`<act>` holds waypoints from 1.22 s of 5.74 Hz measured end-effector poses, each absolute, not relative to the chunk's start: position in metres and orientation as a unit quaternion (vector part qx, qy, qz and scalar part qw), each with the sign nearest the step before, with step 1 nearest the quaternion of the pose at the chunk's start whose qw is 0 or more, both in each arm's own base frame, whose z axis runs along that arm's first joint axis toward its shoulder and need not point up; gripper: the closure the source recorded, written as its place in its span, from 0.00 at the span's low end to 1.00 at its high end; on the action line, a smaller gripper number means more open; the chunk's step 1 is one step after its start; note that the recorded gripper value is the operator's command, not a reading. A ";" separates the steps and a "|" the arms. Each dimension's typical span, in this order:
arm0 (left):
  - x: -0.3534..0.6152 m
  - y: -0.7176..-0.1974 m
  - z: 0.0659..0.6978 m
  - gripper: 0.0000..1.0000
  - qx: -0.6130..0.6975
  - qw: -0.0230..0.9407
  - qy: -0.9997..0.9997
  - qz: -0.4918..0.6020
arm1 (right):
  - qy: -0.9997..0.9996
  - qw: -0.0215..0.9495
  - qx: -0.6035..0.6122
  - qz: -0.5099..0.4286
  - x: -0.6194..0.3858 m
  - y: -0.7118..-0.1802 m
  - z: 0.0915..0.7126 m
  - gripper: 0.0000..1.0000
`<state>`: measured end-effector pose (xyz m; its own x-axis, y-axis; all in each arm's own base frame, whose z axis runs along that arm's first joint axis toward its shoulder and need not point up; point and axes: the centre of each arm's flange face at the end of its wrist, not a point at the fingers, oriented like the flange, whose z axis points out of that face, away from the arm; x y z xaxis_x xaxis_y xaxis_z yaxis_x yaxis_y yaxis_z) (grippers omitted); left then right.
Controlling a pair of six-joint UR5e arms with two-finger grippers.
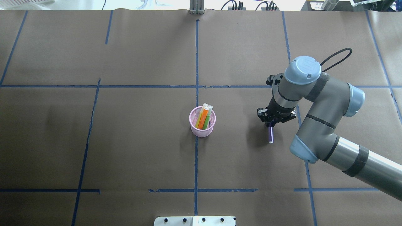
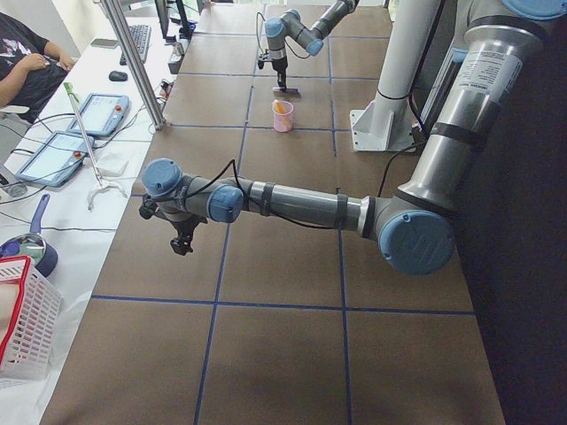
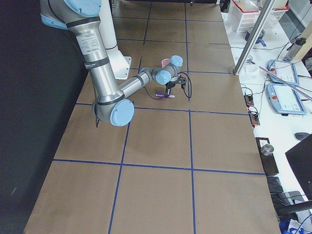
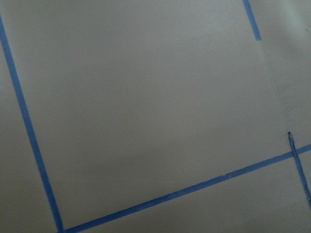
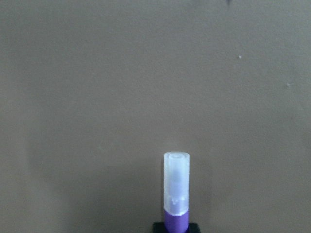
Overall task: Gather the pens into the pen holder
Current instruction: 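Lift the purple marker upright with the right gripper, then carry the purple marker over the pink cup with the right gripper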
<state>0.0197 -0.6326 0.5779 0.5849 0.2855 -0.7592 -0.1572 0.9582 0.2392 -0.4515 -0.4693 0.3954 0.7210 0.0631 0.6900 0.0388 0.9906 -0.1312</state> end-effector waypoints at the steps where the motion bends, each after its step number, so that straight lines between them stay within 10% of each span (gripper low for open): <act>1: 0.008 -0.619 0.611 0.00 0.061 0.890 0.435 0.125 | -0.380 0.923 -0.060 0.011 -0.444 -0.476 0.386 1.00; 7: -0.014 -0.570 0.685 0.00 0.011 0.920 0.381 0.095 | -0.415 0.902 0.110 0.048 -0.408 -0.467 0.209 1.00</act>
<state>-0.0142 -0.5702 0.6850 0.6923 0.1820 -0.6982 -0.1657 0.9819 0.0916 -0.4081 -0.4672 0.2085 0.6502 -0.0052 0.7597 -0.1783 0.9710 0.1593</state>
